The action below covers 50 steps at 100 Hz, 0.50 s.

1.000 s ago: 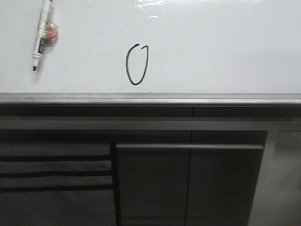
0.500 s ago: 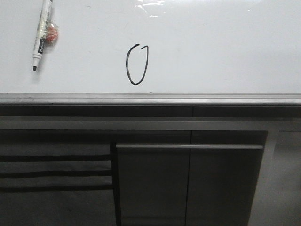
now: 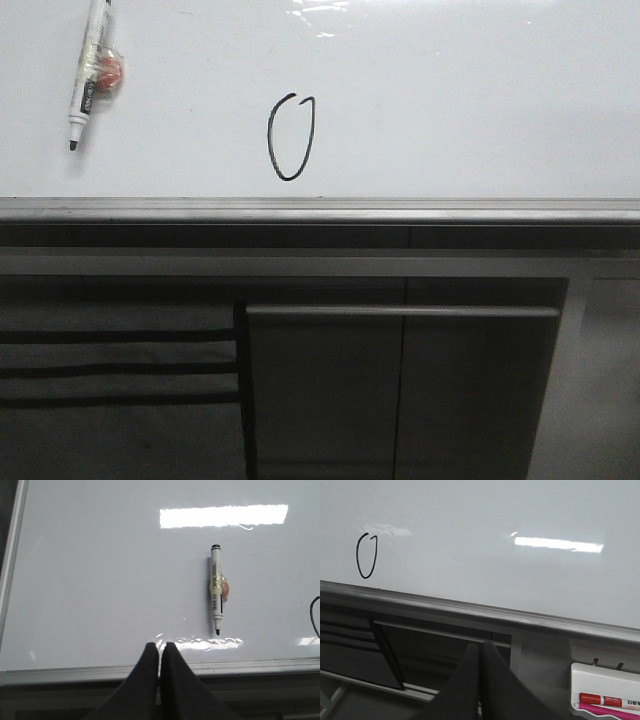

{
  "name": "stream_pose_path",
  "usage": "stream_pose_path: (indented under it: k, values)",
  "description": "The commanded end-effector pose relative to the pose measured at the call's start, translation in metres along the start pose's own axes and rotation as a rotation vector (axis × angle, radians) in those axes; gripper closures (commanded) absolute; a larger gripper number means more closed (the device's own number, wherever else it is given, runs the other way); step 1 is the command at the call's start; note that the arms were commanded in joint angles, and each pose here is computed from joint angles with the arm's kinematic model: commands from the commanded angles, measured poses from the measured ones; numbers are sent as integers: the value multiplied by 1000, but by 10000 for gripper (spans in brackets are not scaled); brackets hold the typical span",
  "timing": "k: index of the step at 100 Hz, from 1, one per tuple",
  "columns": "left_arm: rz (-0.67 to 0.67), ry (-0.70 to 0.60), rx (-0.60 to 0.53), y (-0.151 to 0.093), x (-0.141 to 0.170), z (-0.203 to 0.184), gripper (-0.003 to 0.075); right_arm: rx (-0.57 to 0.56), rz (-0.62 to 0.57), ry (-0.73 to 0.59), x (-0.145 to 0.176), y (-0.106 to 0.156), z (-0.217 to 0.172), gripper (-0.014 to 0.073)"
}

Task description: Write number 0 on whiteboard

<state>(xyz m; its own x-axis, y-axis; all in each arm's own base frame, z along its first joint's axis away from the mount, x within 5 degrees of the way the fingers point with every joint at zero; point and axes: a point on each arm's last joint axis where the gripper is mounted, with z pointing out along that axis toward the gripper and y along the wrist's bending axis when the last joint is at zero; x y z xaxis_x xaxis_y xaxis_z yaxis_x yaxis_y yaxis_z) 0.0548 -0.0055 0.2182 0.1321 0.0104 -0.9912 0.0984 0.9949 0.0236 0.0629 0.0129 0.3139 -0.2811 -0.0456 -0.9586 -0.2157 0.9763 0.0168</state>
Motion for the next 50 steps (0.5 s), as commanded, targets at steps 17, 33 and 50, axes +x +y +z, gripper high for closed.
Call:
stream_pose_path:
  k: [17,33,50]
  values:
    - [-8,-67,2,0,1,-2,741,1,-13,-98,-14,0,-3,668]
    - [-8,-67,2,0,1,-2,741,1,-13,-98,-14,0,-3,668]
    - [-8,-67,2,0,1,-2,741,7,-11,-117,-10,-1,-5,668]
